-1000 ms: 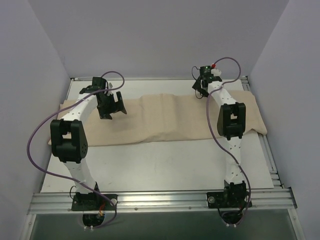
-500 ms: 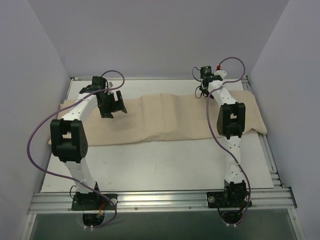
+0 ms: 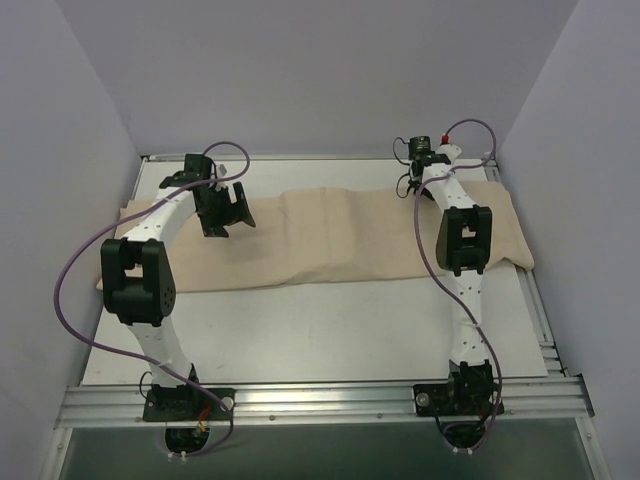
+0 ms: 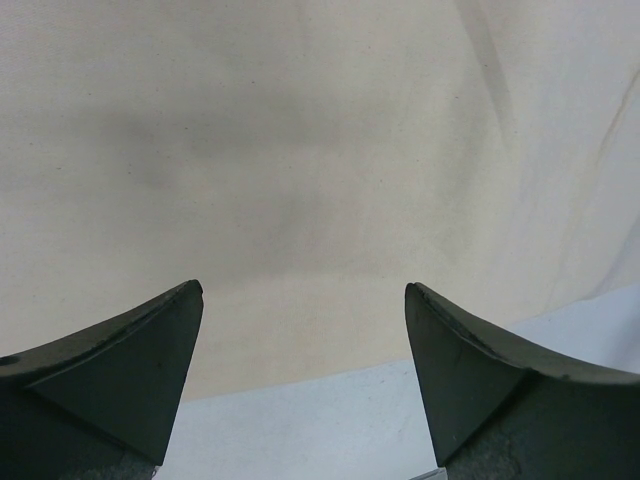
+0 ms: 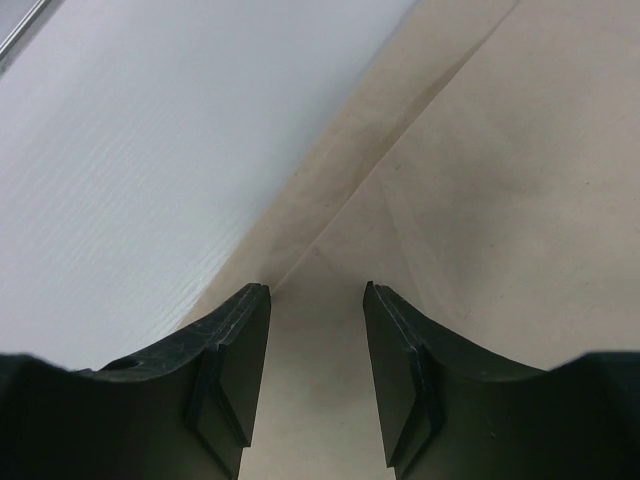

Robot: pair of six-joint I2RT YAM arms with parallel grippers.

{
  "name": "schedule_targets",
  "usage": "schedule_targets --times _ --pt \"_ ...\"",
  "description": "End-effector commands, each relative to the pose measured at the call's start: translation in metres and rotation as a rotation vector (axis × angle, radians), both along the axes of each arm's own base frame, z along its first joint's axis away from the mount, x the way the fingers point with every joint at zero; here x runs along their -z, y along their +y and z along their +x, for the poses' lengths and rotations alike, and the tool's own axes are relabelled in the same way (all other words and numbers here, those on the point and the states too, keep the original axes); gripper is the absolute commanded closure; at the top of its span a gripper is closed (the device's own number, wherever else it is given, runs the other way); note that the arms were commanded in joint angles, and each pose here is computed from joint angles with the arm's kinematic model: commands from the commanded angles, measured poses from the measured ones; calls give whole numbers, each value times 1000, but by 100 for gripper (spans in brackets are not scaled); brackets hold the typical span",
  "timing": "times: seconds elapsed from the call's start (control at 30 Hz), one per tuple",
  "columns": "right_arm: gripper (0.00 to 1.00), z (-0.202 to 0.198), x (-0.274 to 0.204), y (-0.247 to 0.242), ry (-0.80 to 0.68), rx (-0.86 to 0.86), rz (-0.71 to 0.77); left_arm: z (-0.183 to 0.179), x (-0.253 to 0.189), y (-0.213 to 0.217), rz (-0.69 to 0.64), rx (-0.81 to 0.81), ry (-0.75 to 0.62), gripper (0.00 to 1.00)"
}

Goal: Open and lay out the surgical kit
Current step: Open the surgical kit at the center of the board.

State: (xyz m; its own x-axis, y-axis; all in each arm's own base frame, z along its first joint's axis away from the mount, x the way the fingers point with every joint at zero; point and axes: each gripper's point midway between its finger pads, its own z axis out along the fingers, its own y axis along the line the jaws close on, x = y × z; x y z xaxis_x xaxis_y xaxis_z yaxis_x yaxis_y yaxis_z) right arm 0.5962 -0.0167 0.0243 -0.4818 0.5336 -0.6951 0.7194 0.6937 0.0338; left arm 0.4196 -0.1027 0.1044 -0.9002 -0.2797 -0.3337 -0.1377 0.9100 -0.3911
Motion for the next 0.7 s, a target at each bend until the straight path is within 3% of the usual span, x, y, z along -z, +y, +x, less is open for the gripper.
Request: schedule_targets --times 0.0,0.67 --pt "57 5 -13 -18 -15 26 -62 8 -22 -7 -32 14 -80 9" --pt "58 12 6 -35 -11 43 -59 8 -18 -7 -33 18 -68 9"
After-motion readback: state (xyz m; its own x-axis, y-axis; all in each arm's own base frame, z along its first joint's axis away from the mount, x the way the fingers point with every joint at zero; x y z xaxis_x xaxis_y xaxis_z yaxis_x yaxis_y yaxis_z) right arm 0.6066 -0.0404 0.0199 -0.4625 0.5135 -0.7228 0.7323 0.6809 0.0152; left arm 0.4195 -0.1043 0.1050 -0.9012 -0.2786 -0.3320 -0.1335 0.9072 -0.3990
